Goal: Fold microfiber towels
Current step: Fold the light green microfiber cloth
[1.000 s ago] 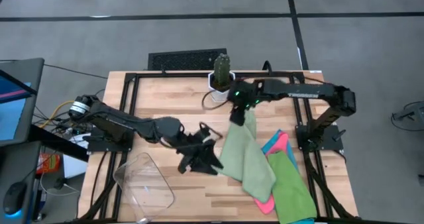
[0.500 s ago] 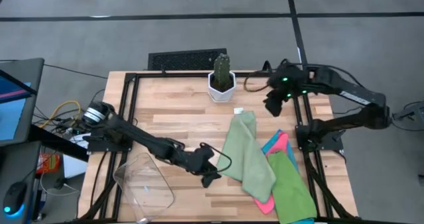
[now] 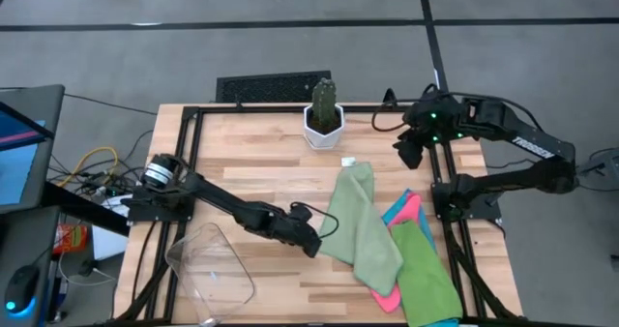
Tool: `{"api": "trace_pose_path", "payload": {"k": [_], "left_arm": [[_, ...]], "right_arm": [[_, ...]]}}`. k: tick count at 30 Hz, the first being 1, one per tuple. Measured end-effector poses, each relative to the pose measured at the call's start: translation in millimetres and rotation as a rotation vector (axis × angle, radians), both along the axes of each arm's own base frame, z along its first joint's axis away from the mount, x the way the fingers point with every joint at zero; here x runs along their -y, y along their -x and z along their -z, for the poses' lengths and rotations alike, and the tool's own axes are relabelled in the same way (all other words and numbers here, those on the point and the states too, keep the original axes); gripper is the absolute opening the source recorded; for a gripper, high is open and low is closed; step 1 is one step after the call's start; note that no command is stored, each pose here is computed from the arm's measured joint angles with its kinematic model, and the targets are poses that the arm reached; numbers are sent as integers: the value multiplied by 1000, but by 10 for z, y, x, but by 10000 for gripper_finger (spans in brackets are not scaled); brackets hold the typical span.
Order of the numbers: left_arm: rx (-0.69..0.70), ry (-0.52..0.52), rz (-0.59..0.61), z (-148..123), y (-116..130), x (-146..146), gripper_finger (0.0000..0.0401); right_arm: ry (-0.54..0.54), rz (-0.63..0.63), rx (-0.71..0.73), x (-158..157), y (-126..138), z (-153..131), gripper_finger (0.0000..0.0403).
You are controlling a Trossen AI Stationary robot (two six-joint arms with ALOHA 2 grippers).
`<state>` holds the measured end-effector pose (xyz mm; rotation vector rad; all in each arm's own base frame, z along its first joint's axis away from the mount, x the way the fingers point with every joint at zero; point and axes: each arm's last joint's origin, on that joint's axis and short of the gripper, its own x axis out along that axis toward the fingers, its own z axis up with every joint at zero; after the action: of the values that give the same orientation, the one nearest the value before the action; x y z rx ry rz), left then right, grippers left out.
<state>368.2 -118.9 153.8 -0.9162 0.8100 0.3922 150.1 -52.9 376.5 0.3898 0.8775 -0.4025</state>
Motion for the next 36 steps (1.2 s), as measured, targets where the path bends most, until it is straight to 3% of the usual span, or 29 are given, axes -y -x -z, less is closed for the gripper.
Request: {"api": "trace_pose_path", "payload": {"k": [3,10,16,27,36], "left_arm": [[39,24,22,23,-122,92,250],[-65,-27,44,179,-253,208,250],[-78,-72,-6,187,-268,231,247],[-119,-67,-25,298,-264,237,130],[-125,-48,10,312,-277,227,103]], "right_arm": [[1,0,1,0,0,-1,178],[-1,0,-5,-2,3,3,176],[-2,0,-7,-2,4,4,176],[-1,-1,-8,-2,5,5,175],[3,-7,-12,-3,7,7,173]]}}
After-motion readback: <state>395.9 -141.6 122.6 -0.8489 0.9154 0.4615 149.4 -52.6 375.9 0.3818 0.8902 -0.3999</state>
